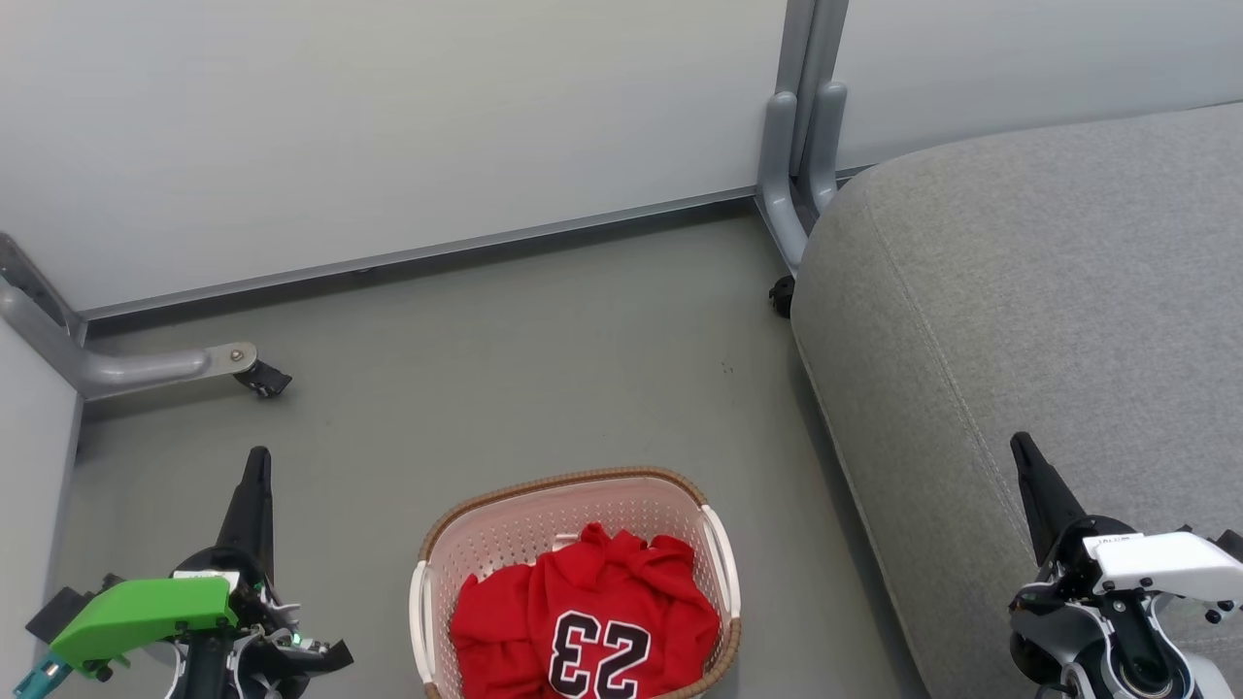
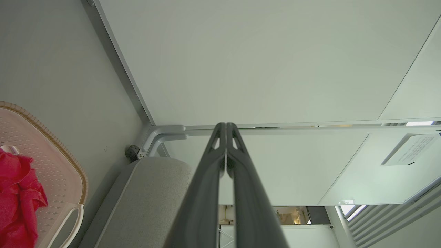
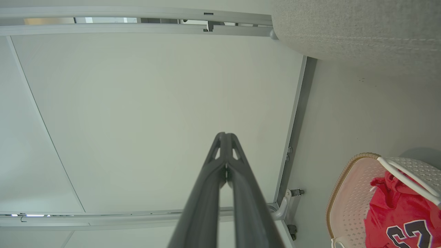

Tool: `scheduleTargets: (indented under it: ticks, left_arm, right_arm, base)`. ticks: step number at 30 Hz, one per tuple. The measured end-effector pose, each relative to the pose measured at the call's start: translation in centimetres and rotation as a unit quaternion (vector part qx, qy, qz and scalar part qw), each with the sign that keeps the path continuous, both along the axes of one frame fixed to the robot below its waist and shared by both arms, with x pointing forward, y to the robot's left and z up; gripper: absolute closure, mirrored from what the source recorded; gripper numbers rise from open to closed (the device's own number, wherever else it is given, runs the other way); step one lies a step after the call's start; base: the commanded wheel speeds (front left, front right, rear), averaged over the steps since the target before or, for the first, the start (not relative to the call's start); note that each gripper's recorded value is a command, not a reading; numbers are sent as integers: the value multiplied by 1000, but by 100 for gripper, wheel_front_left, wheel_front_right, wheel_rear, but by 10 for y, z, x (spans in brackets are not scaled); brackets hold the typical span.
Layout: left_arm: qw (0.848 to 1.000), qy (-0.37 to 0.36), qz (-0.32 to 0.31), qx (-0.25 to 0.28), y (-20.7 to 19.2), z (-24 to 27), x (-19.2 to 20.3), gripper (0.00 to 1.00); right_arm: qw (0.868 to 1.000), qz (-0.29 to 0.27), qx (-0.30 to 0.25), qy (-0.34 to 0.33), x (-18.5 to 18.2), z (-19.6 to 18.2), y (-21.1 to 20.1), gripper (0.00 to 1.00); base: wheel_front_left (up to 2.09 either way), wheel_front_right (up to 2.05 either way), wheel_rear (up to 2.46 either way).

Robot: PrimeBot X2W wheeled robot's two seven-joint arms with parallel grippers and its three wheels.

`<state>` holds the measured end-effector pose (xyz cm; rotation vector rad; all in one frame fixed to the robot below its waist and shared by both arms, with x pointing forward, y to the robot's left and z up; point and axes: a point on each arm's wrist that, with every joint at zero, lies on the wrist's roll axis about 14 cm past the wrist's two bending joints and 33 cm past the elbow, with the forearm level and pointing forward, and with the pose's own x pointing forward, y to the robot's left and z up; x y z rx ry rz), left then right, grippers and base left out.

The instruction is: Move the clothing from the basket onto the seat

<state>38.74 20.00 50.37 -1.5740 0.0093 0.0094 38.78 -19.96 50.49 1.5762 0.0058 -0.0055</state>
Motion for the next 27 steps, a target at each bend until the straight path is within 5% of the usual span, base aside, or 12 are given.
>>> scheduleTargets:
  ticks: [27]
  left_arm:
    - [1000,0,0,0,0,0,0,100]
  right_arm:
    - [1000,0,0,0,0,0,0,100]
  base:
    - [0,0,0]
